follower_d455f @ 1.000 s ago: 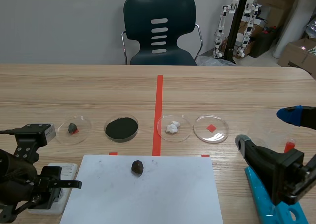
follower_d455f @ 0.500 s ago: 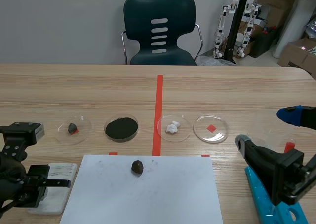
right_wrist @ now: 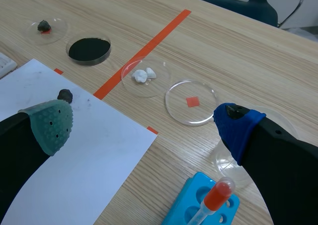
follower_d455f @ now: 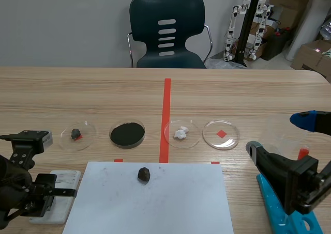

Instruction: Rub the mineral on the streak plate below the first streak

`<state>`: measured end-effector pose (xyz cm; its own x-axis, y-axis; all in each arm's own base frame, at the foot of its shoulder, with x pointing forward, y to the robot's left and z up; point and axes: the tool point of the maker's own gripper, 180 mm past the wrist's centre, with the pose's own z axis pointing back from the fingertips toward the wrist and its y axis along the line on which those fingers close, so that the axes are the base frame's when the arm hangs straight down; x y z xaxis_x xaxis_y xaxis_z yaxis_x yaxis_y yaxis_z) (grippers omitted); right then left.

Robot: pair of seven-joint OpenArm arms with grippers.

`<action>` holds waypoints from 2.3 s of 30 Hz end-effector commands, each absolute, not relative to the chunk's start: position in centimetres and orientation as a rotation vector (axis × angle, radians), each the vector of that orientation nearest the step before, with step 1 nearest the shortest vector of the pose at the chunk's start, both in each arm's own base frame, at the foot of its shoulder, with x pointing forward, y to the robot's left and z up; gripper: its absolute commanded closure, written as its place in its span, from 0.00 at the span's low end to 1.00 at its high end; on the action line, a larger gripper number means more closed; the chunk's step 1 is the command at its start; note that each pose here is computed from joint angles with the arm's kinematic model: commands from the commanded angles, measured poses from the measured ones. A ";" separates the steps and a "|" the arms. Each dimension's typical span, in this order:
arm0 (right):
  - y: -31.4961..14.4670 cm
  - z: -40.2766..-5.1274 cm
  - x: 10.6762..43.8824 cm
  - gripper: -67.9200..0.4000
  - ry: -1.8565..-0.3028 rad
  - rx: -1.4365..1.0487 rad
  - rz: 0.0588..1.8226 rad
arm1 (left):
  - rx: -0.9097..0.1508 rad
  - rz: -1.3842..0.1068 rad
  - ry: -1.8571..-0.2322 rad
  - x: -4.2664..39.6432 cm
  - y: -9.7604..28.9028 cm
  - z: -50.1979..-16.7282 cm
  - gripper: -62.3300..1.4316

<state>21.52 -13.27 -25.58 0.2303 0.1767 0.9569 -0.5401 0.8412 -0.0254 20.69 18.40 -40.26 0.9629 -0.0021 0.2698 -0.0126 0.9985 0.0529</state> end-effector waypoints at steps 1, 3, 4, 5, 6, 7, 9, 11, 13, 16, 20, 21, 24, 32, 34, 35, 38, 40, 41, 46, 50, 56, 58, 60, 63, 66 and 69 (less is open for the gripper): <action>-13.0 -24.4 21.8 0.13 -1.287 0.353 0.509 | 0.064 0.011 -0.280 21.1 18.9 -40.1 0.77; -13.0 -24.4 21.8 0.13 -1.287 0.353 0.509 | 0.063 0.005 -0.272 20.9 18.9 -40.3 0.77; -13.0 -24.4 21.8 0.13 -1.287 0.353 0.509 | 0.062 0.002 -0.269 20.9 18.8 -40.4 0.77; -13.0 -24.4 21.8 0.13 -1.287 0.353 0.509 | 0.062 0.003 -0.268 20.8 18.8 -40.5 0.77; -13.0 -24.4 21.8 0.13 -1.287 0.353 0.509 | 0.060 0.002 -0.268 20.8 18.8 -40.5 0.77; -13.0 -24.4 21.8 0.13 -1.287 0.353 0.509 | 0.058 0.000 -0.268 20.8 18.7 -40.5 0.77; -13.0 -24.4 21.8 0.13 -1.287 0.353 0.509 | 0.043 -0.005 -0.267 20.8 18.4 -40.5 0.77; -13.0 -24.4 21.8 0.13 -1.287 0.353 0.509 | 0.000 -0.012 -0.267 20.8 17.5 -40.6 0.77; -13.0 -24.4 21.8 0.13 -1.287 0.353 0.509 | -0.050 -0.019 -0.265 20.7 16.4 -40.6 0.77; -13.0 -24.4 21.8 0.13 -1.287 0.353 0.509 | -0.106 -0.020 -0.261 20.7 15.2 -40.6 0.77; -13.0 -24.4 21.8 0.13 -1.287 0.353 0.509 | -0.093 -0.030 -0.263 20.7 15.4 -40.6 0.77; -13.0 -24.4 21.8 0.13 -1.287 0.353 0.509 | -0.068 -0.030 -0.265 20.7 15.9 -40.6 0.77; -13.0 -24.4 21.8 0.13 -1.287 0.353 0.509 | 0.041 -0.002 -0.264 20.7 17.9 -40.7 0.77; -13.0 -24.4 21.8 0.13 -1.287 0.353 0.509 | 0.219 0.034 -0.280 20.9 21.1 -40.2 0.77; -13.0 -24.4 21.8 0.13 -1.287 0.353 0.509 | 0.182 0.023 -0.277 20.9 20.4 -40.3 0.77; -13.0 -24.4 21.8 0.13 -1.287 0.353 0.509 | 0.145 0.013 -0.280 21.0 19.7 -40.4 0.77; -13.0 -24.4 21.8 0.13 -1.287 0.353 0.509 | 0.027 -0.013 -0.274 20.9 17.6 -40.6 0.77; -13.0 -24.4 21.8 0.13 -1.287 0.353 0.509 | -0.035 -0.028 -0.276 20.9 16.5 -40.6 0.77; -13.0 -24.4 21.8 0.13 -1.287 0.353 0.509 | -0.068 -0.036 -0.282 21.0 15.9 -40.6 0.77; -13.0 -24.4 21.8 0.13 -1.287 0.353 0.509 | -0.128 -0.054 -0.287 21.0 14.7 -40.4 0.77; -13.0 -24.4 21.8 0.13 -1.287 0.353 0.509 | -0.030 -0.028 -0.271 20.8 16.6 -40.7 0.77; -13.0 -24.4 21.8 0.13 -1.287 0.353 0.509 | 0.180 0.025 -0.250 20.4 20.4 -40.5 0.77; -13.0 -24.4 21.8 0.13 -1.287 0.353 0.509 | 0.226 0.040 -0.247 20.3 21.2 -40.3 0.77; -13.0 -24.4 21.8 0.13 -1.287 0.353 0.509 | 0.245 0.044 -0.247 20.3 21.6 -40.2 0.77; -13.0 -24.4 21.8 0.13 -1.287 0.353 0.509 | 0.250 0.051 -0.249 20.3 21.7 -40.2 0.77; -13.0 -24.4 21.8 0.13 -1.287 0.353 0.509 | 0.231 0.051 -0.246 20.3 21.3 -40.3 0.77; -13.0 -24.4 21.8 0.13 -1.287 0.353 0.509 | 0.097 0.013 -0.249 20.4 18.9 -40.7 0.77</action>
<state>21.53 -13.26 -25.54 0.2284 0.1756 0.9576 -0.5401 0.8412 -0.0254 20.34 19.90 -40.71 0.9694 -0.0010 0.2453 -0.0347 0.9894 0.1412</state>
